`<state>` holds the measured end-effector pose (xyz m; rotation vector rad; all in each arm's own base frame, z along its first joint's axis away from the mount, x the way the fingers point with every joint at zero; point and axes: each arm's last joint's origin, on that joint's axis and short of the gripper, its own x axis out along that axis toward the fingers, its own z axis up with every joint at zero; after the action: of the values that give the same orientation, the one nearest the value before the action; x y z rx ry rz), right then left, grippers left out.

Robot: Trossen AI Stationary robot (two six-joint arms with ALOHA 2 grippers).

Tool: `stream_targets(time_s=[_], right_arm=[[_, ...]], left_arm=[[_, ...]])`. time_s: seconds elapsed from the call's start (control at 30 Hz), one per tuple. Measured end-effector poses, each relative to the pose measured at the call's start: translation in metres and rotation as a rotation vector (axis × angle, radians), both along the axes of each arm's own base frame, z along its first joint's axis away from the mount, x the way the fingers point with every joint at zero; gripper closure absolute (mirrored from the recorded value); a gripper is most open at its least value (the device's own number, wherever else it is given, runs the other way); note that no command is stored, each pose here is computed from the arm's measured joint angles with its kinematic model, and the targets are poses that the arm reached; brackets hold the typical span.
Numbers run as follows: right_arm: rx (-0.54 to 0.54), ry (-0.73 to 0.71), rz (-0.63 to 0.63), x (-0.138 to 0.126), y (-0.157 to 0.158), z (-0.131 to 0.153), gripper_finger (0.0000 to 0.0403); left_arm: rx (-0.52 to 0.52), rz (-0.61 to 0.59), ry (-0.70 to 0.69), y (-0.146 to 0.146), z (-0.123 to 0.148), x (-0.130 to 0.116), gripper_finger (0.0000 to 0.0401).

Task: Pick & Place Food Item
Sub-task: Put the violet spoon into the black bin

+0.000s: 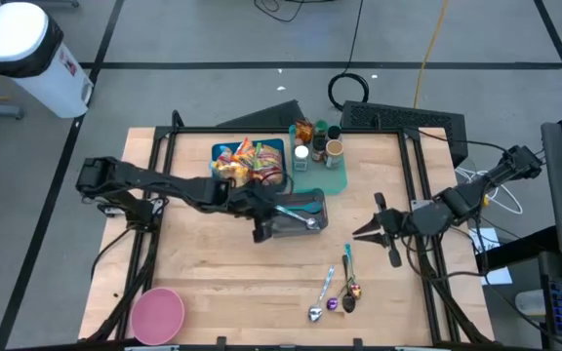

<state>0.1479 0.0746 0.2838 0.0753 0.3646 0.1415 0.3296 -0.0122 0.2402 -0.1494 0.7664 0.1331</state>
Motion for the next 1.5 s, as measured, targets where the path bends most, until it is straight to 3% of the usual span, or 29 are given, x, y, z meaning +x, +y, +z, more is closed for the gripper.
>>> stream_targets(time_s=[0.53,0.7,0.87,1.07,1.3,1.5], right_arm=[[-0.023,0.012,0.003,0.000,0.000,-0.018,0.0365],[-0.022,-0.003,0.005,0.001,0.000,-0.017,0.0365],[-0.021,-0.004,0.005,0.001,0.000,-0.017,0.0369],[-0.018,-0.005,0.003,0.001,0.000,-0.017,0.0367],[-0.017,-0.005,0.003,0.001,0.000,-0.017,0.0371],[-0.017,-0.005,0.003,0.001,0.000,-0.017,0.0369]], left_arm=[[-0.032,0.051,-0.017,0.004,-0.019,0.017,0.0382],[-0.030,0.060,0.003,0.006,-0.025,0.019,0.0395],[-0.042,0.079,0.021,0.008,-0.029,0.019,0.0379],[-0.034,0.071,0.013,0.008,-0.029,0.020,0.0394],[-0.034,0.070,0.013,0.008,-0.029,0.020,0.0365],[-0.028,0.066,0.014,0.008,-0.029,0.020,0.0386]])
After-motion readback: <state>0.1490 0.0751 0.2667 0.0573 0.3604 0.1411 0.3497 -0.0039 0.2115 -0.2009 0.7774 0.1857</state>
